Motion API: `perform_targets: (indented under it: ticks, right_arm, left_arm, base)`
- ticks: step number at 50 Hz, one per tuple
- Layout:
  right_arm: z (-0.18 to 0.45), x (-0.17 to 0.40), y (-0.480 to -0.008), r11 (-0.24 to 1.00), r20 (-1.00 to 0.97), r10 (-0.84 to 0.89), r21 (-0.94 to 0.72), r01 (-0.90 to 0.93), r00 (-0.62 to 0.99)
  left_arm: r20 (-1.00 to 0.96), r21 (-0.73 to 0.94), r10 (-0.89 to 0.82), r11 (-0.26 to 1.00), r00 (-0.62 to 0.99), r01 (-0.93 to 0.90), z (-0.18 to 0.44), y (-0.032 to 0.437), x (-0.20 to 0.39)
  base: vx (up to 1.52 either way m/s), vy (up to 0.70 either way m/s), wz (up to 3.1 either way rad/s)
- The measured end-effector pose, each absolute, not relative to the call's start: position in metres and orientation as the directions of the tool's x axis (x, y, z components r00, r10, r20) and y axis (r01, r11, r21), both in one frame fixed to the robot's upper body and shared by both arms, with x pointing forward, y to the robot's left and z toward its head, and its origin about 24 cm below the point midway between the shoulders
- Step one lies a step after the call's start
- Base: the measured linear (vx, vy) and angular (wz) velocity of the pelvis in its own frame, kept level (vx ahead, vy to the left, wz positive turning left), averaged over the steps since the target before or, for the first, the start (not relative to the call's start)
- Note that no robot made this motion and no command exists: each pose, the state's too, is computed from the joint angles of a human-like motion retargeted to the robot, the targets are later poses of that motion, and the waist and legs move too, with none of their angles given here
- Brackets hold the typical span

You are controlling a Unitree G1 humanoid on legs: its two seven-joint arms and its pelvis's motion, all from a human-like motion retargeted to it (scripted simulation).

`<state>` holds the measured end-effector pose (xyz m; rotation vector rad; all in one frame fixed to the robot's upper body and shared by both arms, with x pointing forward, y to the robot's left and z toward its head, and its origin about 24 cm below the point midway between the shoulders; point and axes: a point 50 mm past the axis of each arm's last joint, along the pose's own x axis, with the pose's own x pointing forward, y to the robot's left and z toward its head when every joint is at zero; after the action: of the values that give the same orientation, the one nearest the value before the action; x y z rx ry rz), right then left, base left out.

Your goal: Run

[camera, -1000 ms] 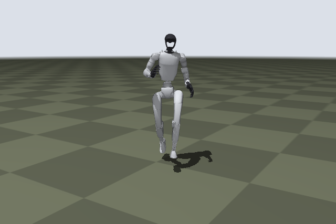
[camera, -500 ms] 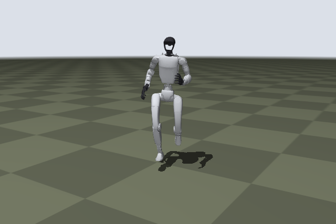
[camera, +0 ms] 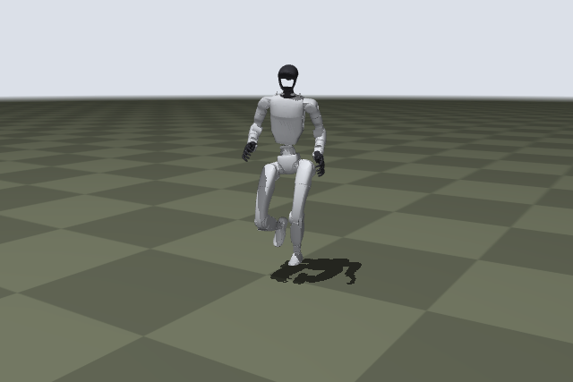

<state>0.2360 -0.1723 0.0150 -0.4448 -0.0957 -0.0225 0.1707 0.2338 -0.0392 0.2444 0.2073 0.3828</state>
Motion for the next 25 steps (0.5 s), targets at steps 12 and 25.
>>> perform_targets:
  ticks: [12, 25]
  right_arm:
    - [-0.041, 0.129, -0.218, 0.934, -0.275, -0.071, -0.355, -0.032, 0.959]
    - [0.079, 0.254, -0.211, 0.872, 0.38, -0.156, -0.381, 0.308, 0.912]
  left_arm:
    - [0.496, -0.018, 0.151, 0.986, 0.855, -0.163, 0.1, 0.188, 0.221]
    - [-0.097, 0.12, 0.197, 0.975, 0.976, -0.185, -0.011, 0.218, 0.171]
  base:
    - [0.0, -0.04, 0.02]
    - [-0.02, -0.03, -0.28]
